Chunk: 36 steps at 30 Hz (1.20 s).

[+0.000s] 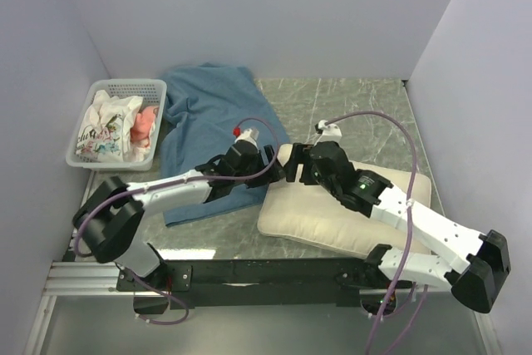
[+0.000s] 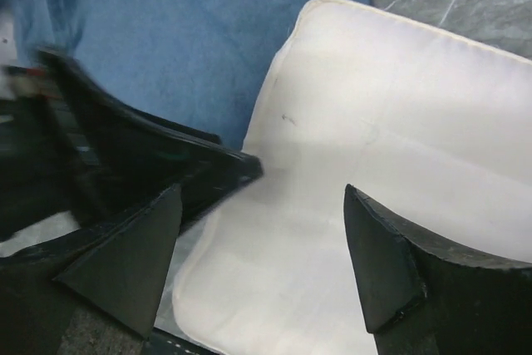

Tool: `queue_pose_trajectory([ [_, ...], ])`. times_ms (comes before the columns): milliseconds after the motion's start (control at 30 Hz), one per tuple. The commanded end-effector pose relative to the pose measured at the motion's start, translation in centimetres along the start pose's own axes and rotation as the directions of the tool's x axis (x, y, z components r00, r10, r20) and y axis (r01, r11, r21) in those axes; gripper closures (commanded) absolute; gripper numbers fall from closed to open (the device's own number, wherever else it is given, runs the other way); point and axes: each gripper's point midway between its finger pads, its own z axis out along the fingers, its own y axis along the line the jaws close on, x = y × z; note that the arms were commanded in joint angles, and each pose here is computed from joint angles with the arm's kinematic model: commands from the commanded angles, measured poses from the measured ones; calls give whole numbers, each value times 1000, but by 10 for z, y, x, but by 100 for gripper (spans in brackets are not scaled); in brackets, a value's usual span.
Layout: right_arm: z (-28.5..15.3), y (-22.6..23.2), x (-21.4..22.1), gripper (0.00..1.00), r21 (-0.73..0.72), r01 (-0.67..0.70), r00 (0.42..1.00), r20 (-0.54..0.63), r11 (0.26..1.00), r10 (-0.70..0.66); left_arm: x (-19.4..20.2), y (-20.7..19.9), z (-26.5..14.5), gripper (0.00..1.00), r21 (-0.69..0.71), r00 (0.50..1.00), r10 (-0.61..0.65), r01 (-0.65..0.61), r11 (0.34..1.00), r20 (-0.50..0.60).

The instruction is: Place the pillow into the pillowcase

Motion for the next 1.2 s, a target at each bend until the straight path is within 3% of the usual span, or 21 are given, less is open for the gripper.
queue_pose_trajectory([
  [0, 14, 6, 2, 14, -20, 47, 999, -12, 999, -47, -38, 6, -37, 16, -99, 981, -67, 86, 991, 184],
  [133, 34, 1, 10, 6, 47, 121, 990, -80, 992, -117, -58, 54, -64, 14, -234, 947, -117, 192, 953, 299],
  [267, 67, -4, 20, 0, 157, 212, 969, -162, 965, -187, -67, 90, -85, 12, -258, 922, -159, 260, 931, 354],
  [400, 92, -4, 45, 0, 228, 347, 921, -266, 910, -285, -75, 98, -97, 11, -208, 916, -165, 253, 945, 366],
  [433, 102, -17, 65, 0, 257, 400, 889, -342, 880, -304, -77, 97, -97, 11, -202, 920, -158, 241, 949, 358],
  [533, 114, -37, 83, 1, 314, 468, 852, -408, 826, -328, -79, 94, -97, 11, -222, 936, -119, 200, 954, 332],
  [567, 112, -44, 89, 5, 318, 475, 846, -421, 821, -327, -78, 94, -96, 11, -227, 941, -104, 183, 957, 322],
  [633, 110, -37, 81, 49, 274, 411, 877, -381, 870, -294, -80, 92, -93, 11, -240, 948, -83, 162, 957, 307],
  [667, 105, -40, 84, 66, 253, 390, 881, -383, 885, -278, -79, 93, -91, 11, -249, 954, -64, 141, 958, 293],
  [700, 101, -34, 80, 93, 219, 366, 889, -369, 904, -270, -79, 94, -86, 13, -260, 959, -54, 129, 957, 278],
  [733, 92, -22, 68, 100, 147, 300, 910, -340, 943, -236, -77, 93, -82, 14, -264, 964, -42, 113, 958, 261],
  [933, 24, 6, -26, 100, -59, 82, 991, -102, 995, -88, -57, 87, -60, 14, -392, 974, 162, -88, 916, 160],
  [1167, -27, -5, -85, 100, -119, -17, 999, 28, 993, 20, -27, 72, -33, 18, -431, 916, 402, -356, 829, 16],
])
